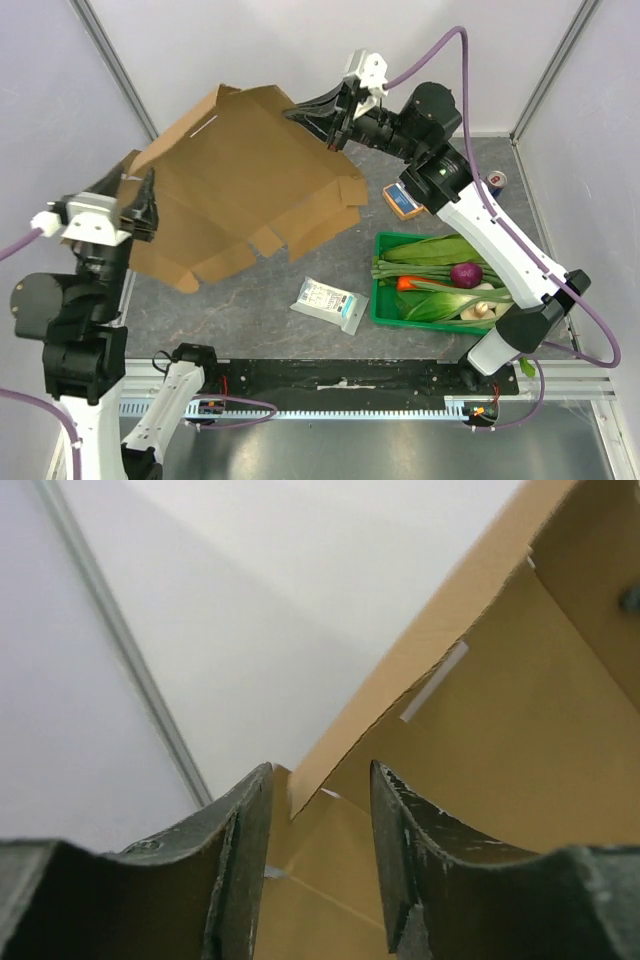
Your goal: Fold the paper box
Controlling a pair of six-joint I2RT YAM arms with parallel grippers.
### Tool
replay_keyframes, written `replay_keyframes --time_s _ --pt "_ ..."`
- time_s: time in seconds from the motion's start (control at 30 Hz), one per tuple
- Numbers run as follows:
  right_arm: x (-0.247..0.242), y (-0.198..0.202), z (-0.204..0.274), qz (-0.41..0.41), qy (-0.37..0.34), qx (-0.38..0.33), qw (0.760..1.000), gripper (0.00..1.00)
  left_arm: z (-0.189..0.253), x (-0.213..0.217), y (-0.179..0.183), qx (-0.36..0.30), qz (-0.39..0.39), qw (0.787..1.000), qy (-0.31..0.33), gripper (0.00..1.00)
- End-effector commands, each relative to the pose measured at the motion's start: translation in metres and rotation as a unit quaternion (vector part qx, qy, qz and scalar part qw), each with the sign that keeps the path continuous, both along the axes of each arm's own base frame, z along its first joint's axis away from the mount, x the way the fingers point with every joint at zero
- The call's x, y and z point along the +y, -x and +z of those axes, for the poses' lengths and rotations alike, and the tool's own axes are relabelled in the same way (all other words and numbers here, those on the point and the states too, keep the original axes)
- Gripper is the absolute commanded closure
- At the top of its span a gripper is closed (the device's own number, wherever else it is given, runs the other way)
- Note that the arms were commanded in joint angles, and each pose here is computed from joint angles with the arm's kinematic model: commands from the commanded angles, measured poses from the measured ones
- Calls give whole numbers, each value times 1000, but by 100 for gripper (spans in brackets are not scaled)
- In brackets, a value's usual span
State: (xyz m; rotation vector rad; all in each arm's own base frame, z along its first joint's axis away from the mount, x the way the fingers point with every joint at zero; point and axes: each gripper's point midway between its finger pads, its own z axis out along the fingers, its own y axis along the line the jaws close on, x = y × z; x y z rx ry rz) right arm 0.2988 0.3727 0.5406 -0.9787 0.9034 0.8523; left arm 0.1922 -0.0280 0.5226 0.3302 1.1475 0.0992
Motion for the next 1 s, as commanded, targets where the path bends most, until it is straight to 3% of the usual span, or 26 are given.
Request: replay_keyframes --time_s 0.0,0.17,0.33,0.47,0.6,0.7,0.83,0.97 --pt "-19 -13 8 -20 -57 99 993 100 -2 24 -21 52 61 991 103 48" --pt "-34 -51 -85 -40 -59 233 970 100 -58 6 -62 160 35 978 131 44" --pt "-33 -72 -143 -55 -42 288 955 100 -104 -29 -84 232 -42 957 169 40" --pt "-29 -91 -174 -79 -4 290 954 100 -111 -63 -93 252 -131 942 177 44" --pt "-25 -109 -203 -99 35 307 946 100 -107 -107 -101 284 -253 905 189 55" --pt "-22 -113 -205 -93 45 300 948 100 -105 -125 -125 291 -298 885 208 55" --pt "-21 -115 -206 -94 57 296 949 100 -98 -143 -158 292 -308 878 221 55" --pt "-22 -114 -206 -98 69 281 952 100 -95 -144 -193 283 -263 891 240 62"
